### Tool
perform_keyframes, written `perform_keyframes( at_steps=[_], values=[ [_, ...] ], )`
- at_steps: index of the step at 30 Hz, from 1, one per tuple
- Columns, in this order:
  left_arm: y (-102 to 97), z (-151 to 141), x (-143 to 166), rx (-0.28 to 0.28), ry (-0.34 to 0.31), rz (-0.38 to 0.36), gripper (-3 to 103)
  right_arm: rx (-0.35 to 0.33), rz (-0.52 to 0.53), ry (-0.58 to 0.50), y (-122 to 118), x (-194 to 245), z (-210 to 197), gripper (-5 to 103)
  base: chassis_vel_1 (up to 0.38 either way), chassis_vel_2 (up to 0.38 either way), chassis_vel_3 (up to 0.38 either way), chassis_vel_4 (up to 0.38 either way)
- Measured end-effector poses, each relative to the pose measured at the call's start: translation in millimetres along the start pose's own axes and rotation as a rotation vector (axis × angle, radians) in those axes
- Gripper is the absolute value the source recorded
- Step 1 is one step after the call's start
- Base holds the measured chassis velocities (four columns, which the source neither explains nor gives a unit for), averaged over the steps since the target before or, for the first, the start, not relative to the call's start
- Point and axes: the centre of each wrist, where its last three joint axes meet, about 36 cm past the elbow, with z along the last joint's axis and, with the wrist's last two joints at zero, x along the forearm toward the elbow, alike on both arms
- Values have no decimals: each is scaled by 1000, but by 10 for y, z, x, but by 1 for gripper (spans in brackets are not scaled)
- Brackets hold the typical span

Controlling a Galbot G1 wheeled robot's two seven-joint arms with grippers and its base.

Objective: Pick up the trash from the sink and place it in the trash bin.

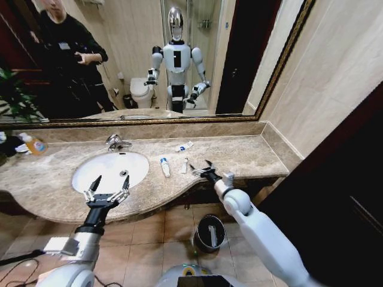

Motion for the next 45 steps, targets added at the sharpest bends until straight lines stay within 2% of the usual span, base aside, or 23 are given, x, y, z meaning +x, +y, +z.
perform_keyframes(
  at_steps=[1,2,5,9,19,28,29,31,33,36,37,40,42,43,45],
  values=[
    [0,0,0,0,0,0,100,-13,39,21,138,-107,-29,100,0,0,0,0],
    [0,0,0,0,0,0,100,-13,39,21,138,-107,-29,100,0,0,0,0],
    [0,0,0,0,0,0,100,-46,126,50,447,-376,-94,100,0,0,0,0],
    [0,0,0,0,0,0,100,-9,157,54,554,-617,-53,100,0,0,0,0],
    [0,0,0,0,0,0,100,21,244,81,470,-889,128,100,0,0,0,0],
    [0,0,0,0,0,0,100,35,270,100,455,-887,247,101,0,0,0,0],
    [0,0,0,0,0,0,100,46,278,105,467,-880,280,95,0,0,0,0],
    [0,0,0,0,0,0,100,49,280,106,473,-880,291,95,0,0,0,0],
    [0,0,0,0,0,0,100,60,282,106,501,-875,352,85,0,0,0,0],
    [0,0,0,0,0,0,100,63,281,106,517,-873,380,80,0,0,0,0],
    [0,0,0,0,0,0,100,63,280,103,537,-881,408,69,0,0,0,0],
    [0,0,0,0,0,0,100,61,278,97,551,-890,425,63,0,0,0,0],
    [0,0,0,0,0,0,100,58,273,93,570,-900,441,52,0,0,0,0],
    [0,0,0,0,0,0,100,58,273,93,570,-900,441,52,0,0,0,0],
    [0,0,0,0,0,0,100,58,272,92,569,-905,449,41,0,0,0,0]
  ],
)
